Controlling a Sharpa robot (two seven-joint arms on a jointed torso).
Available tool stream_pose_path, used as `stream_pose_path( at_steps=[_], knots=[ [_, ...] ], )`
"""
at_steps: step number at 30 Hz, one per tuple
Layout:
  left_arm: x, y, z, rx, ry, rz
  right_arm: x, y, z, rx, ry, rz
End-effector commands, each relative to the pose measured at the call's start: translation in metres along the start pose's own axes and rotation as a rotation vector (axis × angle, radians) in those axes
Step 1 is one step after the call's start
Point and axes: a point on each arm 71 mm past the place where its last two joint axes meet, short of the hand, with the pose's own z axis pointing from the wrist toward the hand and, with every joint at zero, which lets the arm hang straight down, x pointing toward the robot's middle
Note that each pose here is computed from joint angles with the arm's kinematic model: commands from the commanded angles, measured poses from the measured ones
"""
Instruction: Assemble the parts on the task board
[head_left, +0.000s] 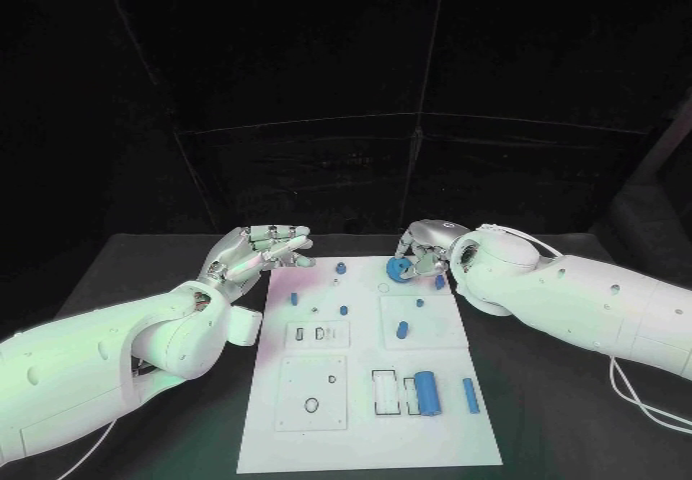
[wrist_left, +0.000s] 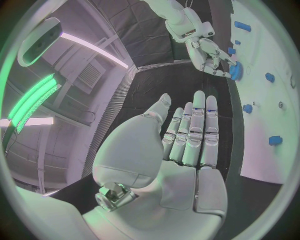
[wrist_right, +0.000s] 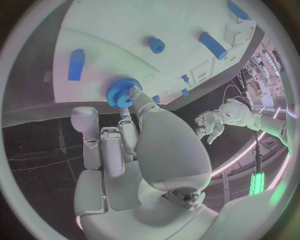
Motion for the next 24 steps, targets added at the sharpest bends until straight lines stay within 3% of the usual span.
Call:
stream_pose_path(
  at_steps=[1, 7, 14, 24],
  knots=[
    [-0.0005, -0.0009, 0.0, 0.005, 0.008, -0.002, -0.009, 0.016, -0.005, -0.044, -0.098, 0.033],
    [-0.0007, -0.0009, -0.0004, 0.002, 0.006, -0.002, -0.012, 0.048, -0.012, -0.123, -0.138, 0.006],
    [0.0, -0.0009, -0.0003, 0.003, 0.007, -0.002, -0.009, 0.078, -0.006, -0.171, -0.154, -0.016],
    [0.0023, -0.0005, 0.0011, 0.003, 0.012, -0.005, 0.016, 0.105, 0.012, -0.195, -0.091, -0.05]
  ],
)
